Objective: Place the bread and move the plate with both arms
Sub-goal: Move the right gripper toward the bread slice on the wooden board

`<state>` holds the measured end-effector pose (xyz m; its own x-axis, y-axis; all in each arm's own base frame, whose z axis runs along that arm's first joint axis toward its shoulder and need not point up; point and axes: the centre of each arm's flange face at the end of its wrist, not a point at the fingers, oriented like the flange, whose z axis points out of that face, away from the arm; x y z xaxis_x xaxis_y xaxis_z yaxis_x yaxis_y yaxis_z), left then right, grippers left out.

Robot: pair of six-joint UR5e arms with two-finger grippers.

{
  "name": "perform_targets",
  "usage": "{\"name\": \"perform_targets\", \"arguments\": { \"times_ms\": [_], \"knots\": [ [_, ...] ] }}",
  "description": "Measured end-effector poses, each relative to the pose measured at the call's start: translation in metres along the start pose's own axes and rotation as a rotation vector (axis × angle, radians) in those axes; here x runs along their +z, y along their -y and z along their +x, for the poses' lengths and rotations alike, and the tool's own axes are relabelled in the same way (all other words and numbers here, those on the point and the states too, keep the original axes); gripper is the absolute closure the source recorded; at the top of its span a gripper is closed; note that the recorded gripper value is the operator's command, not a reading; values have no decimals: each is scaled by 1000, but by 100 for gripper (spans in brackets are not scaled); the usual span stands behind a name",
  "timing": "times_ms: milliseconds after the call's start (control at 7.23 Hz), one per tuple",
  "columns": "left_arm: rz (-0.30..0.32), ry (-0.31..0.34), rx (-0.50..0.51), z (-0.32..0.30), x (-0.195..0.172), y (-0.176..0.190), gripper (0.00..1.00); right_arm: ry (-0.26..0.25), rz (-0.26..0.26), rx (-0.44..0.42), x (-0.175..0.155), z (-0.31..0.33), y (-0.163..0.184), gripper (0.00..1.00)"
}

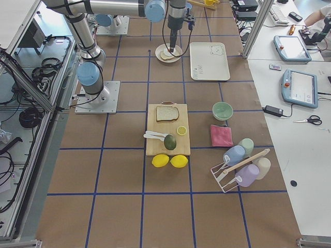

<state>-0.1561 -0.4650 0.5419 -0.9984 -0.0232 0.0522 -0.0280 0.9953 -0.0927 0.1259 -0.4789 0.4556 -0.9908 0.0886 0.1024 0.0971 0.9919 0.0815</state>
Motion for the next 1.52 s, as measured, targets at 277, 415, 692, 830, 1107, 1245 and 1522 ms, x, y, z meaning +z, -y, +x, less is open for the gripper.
{"name": "perform_targets", "arguments": {
  "times_ms": [277,415,692,830,1107,1245,1522],
  "knots": [
    [1,-1,1,0,0,0,0,35,-11,-4,3,-5,1,0],
    [0,-1,1,0,1,0,0,76,-21,-5,5,-10,1,0],
    [-2,-1,1,0,2,1,0,97,-38,-1,11,-11,5,0],
    [-1,-1,0,0,1,1,0,94,-47,2,14,-10,7,0],
    [-2,-1,0,0,1,1,0,95,-56,4,25,-7,15,5],
    [-3,0,0,0,2,1,0,93,-70,16,36,0,25,14],
    [-3,1,0,0,1,0,0,97,-117,39,70,38,56,26]
  ]
}}
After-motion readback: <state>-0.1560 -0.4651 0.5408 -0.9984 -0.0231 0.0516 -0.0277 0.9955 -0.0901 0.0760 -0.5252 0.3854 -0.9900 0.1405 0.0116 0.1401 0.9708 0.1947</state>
